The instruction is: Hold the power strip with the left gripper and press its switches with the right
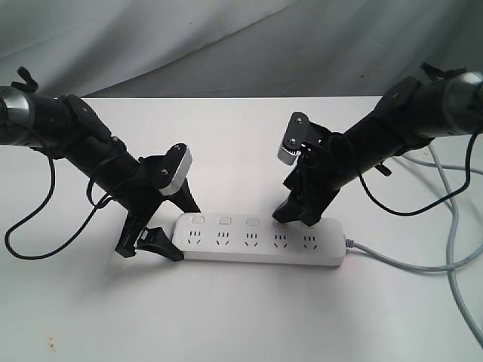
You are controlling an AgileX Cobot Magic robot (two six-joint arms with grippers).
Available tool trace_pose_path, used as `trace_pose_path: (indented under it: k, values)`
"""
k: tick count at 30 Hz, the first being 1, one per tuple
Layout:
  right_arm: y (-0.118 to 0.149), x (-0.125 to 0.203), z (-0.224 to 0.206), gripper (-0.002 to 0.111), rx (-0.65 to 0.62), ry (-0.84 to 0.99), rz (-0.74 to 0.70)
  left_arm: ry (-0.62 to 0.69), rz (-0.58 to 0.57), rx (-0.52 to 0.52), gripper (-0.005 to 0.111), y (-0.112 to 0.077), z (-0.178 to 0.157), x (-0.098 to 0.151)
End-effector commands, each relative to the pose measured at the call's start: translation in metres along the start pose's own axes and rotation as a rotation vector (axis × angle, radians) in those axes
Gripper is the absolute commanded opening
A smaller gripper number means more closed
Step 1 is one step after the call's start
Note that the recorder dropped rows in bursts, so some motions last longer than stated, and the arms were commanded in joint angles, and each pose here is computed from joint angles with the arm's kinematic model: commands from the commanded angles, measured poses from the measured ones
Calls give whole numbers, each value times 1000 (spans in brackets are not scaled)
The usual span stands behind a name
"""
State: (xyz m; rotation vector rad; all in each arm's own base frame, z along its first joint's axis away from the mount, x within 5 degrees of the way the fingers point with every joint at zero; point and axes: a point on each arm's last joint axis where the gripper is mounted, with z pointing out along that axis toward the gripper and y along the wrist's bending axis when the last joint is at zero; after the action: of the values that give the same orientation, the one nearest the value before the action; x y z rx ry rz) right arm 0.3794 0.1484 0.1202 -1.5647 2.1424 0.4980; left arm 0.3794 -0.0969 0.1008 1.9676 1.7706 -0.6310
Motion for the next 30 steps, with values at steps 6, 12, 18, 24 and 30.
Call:
trace_pose_path:
  k: [6, 12, 18, 24, 30]
  values:
    - [0, 13, 8, 67, 26, 84, -50, -19, 1, -10, 23, 1, -1, -5]
    - [8, 8, 17, 67, 1, 95, -77, -19, 1, -10, 23, 1, -1, -5]
    - [12, 11, 28, 67, -24, 113, -71, -19, 1, -10, 23, 1, -1, -5]
    - [11, -2, 15, 67, 4, 50, -46, -19, 1, -10, 23, 1, -1, -5]
    - [7, -20, -40, 67, 82, -45, -82, -19, 1, -10, 23, 1, -1, -5]
